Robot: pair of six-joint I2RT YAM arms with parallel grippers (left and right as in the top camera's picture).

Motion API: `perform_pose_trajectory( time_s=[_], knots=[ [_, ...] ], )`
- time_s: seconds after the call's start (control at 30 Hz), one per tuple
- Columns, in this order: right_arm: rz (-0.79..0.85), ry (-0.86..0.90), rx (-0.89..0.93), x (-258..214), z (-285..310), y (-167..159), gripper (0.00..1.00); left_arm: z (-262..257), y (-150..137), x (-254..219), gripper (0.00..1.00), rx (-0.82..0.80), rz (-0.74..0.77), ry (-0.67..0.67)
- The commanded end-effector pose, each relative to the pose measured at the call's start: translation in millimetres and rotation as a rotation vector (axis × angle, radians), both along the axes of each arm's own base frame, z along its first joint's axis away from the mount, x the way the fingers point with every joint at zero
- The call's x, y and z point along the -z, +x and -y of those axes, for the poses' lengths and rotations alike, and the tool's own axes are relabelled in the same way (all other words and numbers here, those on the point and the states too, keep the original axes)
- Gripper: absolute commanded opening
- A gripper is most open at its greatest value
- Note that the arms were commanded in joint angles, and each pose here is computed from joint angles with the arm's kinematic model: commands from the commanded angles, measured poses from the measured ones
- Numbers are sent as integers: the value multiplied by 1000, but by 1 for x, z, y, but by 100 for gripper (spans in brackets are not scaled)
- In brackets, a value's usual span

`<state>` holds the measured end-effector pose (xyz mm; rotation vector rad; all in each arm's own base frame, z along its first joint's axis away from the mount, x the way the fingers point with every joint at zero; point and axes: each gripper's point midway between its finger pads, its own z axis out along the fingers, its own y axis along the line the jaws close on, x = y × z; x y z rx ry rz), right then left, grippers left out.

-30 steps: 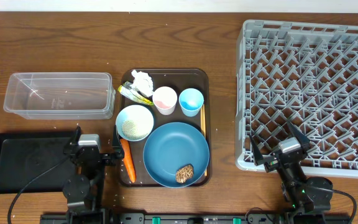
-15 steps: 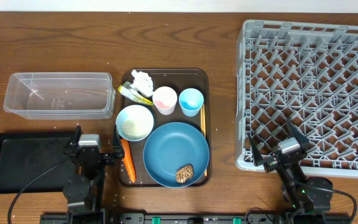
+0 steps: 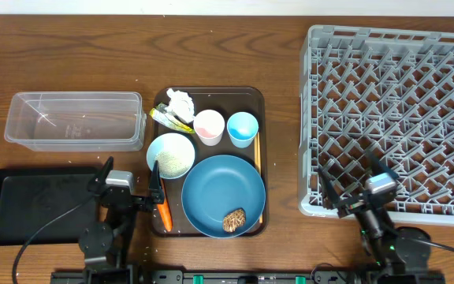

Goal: Sort waste into correct bins and load items into the dishwasher rack
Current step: 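Reach the left gripper to the pink cup and grasp it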

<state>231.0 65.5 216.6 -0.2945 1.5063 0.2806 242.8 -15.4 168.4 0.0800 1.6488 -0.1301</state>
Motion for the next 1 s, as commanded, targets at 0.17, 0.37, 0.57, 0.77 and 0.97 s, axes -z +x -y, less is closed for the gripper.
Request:
perform_pose_trajectory(
  time_s=[0.17, 0.37, 0.57, 0.77, 0.97],
  knots=[
    [-183, 92, -5, -87, -1, 22, 99, 21, 1, -71, 98, 112, -188, -128],
    [-602, 71, -9, -92, -6, 66, 99, 42, 31, -103, 98, 243, -479, -219],
    [-821, -16, -38, -95, -9, 104, 99, 58, 56, -115, 98, 336, -743, -337],
    [-923, 86, -120, -79, -28, 126, 99, 59, 76, -94, 98, 321, -870, -428],
    [-1062, 42, -24, -40, -35, 129, 99, 68, 93, -69, 98, 303, -931, -403]
  ],
)
